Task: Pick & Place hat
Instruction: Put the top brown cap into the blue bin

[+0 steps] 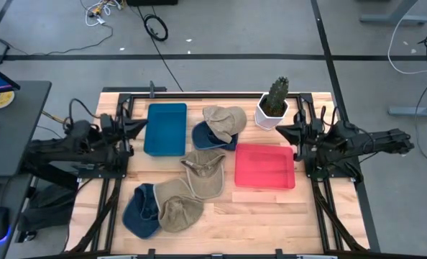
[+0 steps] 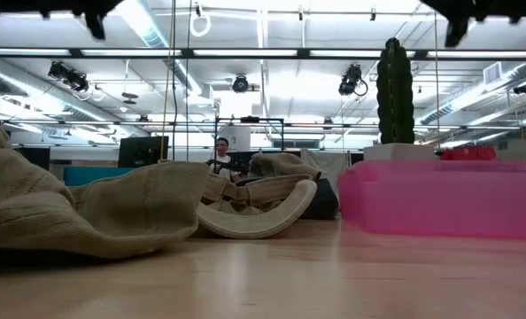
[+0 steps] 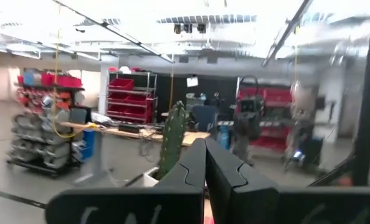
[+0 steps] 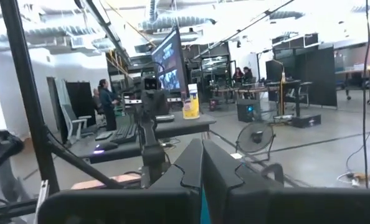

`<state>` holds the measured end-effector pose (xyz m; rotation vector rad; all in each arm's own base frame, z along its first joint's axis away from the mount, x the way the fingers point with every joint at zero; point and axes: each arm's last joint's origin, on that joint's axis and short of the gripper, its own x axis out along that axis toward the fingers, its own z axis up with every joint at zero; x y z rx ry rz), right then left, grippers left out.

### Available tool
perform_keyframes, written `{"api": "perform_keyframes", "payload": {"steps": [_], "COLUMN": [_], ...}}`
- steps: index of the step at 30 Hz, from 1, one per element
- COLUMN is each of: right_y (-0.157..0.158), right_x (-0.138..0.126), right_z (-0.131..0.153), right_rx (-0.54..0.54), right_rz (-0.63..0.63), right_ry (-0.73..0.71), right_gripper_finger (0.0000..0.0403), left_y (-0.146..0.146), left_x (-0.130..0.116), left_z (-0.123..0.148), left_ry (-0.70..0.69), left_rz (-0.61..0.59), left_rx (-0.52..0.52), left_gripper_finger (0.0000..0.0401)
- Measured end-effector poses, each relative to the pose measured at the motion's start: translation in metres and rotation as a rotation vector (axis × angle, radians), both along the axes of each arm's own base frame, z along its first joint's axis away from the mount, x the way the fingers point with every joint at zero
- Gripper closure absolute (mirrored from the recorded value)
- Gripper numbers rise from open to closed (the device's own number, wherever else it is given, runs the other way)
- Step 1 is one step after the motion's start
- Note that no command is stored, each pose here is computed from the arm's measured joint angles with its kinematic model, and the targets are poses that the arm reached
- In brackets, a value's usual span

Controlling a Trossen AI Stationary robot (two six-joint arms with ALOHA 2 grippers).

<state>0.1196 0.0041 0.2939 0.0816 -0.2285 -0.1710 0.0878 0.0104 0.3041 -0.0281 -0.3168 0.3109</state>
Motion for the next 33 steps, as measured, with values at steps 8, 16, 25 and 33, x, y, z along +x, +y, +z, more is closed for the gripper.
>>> {"api": "perform_keyframes", "payload": {"steps": [8, 16, 25, 33], "right_y": [0.002, 0.004, 0.005, 0.005], "right_x": [0.031, 0.044, 0.068, 0.094], "right_z": [0.063, 0.123, 0.117, 0.14], "right_rx": [0.021, 0.184, 0.134, 0.072], "right_rz": [-0.043, 0.019, -0.017, -0.117], "right_ry": [-0.043, -0.171, -0.094, 0.209], "right_gripper_finger": [0.0394, 0.0394, 0.0393, 0.0311], "left_y": [0.001, 0.0, 0.003, 0.004], "left_x": [0.019, 0.031, 0.052, 0.05], "left_z": [0.079, 0.117, 0.12, 0.104], "left_ry": [0.091, -0.033, -0.028, 0.103], "left_rz": [0.078, -0.013, 0.003, 0.028], "left_rx": [0.234, 0.031, -0.062, -0.212], "left_gripper_finger": [0.0398, 0.0398, 0.0398, 0.0366]}}
